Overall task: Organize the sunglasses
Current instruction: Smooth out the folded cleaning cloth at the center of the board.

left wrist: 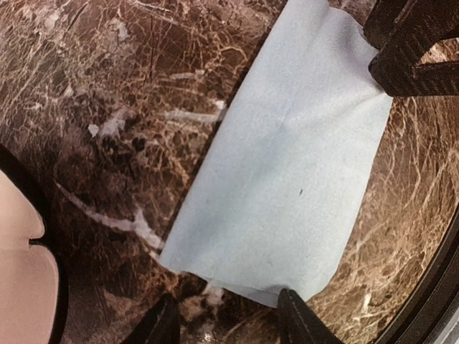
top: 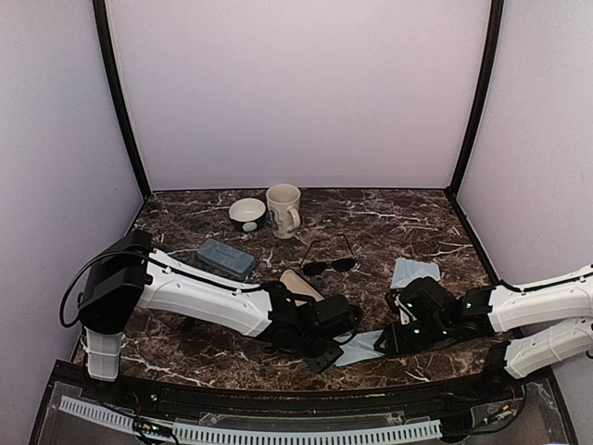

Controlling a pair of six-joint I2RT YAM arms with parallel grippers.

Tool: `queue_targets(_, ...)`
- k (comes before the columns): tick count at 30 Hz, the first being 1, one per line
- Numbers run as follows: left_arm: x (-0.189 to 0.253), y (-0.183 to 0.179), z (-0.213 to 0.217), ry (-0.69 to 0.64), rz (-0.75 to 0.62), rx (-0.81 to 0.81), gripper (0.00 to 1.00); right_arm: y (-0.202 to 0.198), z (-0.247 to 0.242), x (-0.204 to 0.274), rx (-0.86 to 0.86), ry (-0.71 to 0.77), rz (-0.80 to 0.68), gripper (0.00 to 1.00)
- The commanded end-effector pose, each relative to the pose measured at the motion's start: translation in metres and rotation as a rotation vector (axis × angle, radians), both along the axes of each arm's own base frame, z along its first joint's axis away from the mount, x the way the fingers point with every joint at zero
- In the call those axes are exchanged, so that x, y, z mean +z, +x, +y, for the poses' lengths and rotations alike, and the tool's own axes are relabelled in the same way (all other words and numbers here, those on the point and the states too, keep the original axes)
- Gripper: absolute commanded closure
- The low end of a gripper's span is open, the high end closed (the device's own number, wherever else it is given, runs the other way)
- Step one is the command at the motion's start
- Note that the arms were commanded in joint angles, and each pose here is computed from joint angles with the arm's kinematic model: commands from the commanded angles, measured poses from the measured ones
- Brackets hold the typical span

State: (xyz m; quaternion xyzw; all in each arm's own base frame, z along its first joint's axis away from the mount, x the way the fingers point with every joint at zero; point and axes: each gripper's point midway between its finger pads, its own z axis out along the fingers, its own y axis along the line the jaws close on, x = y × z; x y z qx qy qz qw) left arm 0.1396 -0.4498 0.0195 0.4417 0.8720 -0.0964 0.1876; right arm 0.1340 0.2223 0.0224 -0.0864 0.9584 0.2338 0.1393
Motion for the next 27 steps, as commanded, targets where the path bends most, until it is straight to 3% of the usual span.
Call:
queue_targets(1,-0.026,-0.007,0.035,0.169,0.015,0.018,0.52,-0.001,-0.006,-0.002,-0.005,-0.018,-0.001,0.67)
queue_targets(12,0.025,-0.007,-0.007,-0.064,-0.001,0.002,0.51,-0.001,-0.007,-0.001,-0.001,-0.017,-0.001,0.67)
queue_targets(20,0.022,-0.004,-0.018,-0.109,-0.022,-0.009,0.48,-0.002,-0.007,-0.003,-0.002,-0.011,0.001,0.67)
queue_targets(27,0.021,-0.005,-0.012,-0.071,-0.012,-0.008,0.48,-0.003,-0.006,-0.005,-0.001,-0.007,0.007,0.67)
